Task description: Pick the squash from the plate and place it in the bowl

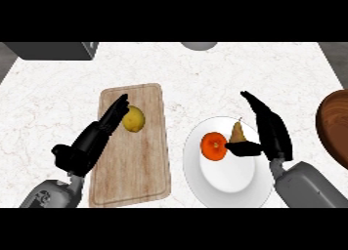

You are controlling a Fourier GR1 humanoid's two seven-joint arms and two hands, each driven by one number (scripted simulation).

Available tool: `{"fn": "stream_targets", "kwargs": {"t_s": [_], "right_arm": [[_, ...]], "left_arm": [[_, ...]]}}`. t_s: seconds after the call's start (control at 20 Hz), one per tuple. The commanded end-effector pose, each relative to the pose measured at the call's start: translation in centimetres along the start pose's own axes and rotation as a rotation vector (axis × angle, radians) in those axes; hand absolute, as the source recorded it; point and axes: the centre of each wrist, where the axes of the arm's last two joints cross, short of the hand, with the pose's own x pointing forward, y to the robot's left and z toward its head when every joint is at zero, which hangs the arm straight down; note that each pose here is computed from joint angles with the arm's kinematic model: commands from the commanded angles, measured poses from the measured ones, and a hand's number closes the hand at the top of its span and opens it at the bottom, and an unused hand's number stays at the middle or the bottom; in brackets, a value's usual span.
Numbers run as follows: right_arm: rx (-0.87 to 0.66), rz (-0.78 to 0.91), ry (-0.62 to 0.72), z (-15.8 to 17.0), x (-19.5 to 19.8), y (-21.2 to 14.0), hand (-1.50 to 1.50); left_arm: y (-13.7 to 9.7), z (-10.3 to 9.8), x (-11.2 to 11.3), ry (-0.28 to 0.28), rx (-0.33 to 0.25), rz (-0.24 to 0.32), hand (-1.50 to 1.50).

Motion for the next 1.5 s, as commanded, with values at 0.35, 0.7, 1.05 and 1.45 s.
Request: {"fn": "stream_targets", "kwargs": {"t_s": [0.35, 0.7, 1.05, 1.45], "right_arm": [[0.550, 0.330, 0.292, -2.0, 10.4, -2.0, -1.50], [0.654, 0.354, 0.386, -2.5, 13.5, -1.9, -1.50], [0.655, 0.361, 0.385, -1.6, 14.6, 0.4, -1.50], [0.528, 0.394, 0.347, 1.1, 12.6, 2.1, -1.50]], "left_arm": [[-0.3, -0.3, 0.1, -0.005, 0.005, 0.006, 0.00], [-0.3, -1.2, 1.0, -0.006, -0.002, -0.008, 0.00], [-1.2, 0.1, 0.5, 0.013, 0.011, 0.005, 0.00], [1.1, -0.2, 1.0, -0.003, 0.019, -0.013, 0.00]]}}
